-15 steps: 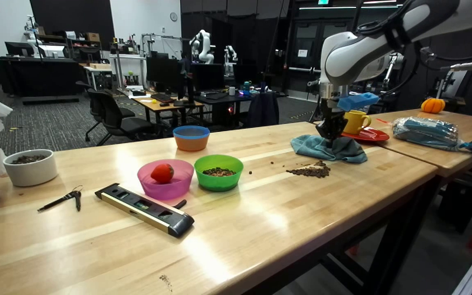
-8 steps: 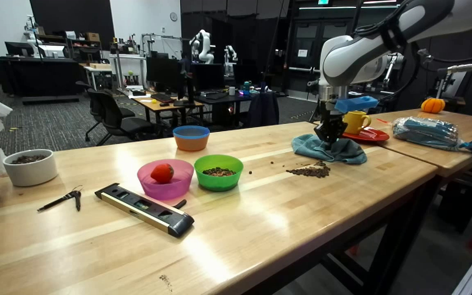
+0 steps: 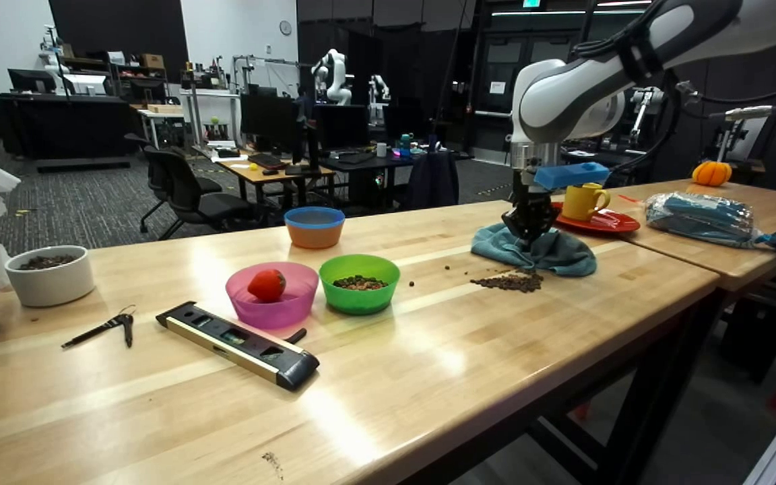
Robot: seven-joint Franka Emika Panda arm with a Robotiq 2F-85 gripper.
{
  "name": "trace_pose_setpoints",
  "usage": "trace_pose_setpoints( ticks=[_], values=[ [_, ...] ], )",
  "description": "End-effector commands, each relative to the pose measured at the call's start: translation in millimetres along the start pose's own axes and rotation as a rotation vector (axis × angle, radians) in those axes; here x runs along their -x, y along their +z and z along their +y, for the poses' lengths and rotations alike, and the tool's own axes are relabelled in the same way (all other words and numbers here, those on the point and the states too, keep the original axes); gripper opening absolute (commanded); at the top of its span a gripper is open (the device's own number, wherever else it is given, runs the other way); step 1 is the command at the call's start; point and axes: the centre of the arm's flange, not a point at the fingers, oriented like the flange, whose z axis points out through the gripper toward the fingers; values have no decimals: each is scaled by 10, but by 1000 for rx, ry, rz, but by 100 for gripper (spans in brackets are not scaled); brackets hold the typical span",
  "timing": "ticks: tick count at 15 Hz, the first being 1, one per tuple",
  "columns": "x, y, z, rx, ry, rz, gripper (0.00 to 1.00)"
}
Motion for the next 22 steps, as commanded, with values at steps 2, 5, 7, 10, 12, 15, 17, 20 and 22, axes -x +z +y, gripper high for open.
trace_pose_setpoints(
  ticks=[2,5,7,10,12,15,17,20,22],
  values=[
    [133,124,-402,-6,23,-31,2],
    [189,141,-578,-3,54,-42,2],
    [226,149,-686,-6,91,-56,2],
    [285,166,-838,-19,161,-76,2],
    [330,187,-968,-33,209,-93,2],
    [402,207,-1175,-43,258,-108,2],
    [435,207,-1320,-52,303,-128,2],
    [491,201,-1518,-74,372,-156,2],
    [527,195,-1641,-87,412,-172,2]
  ],
)
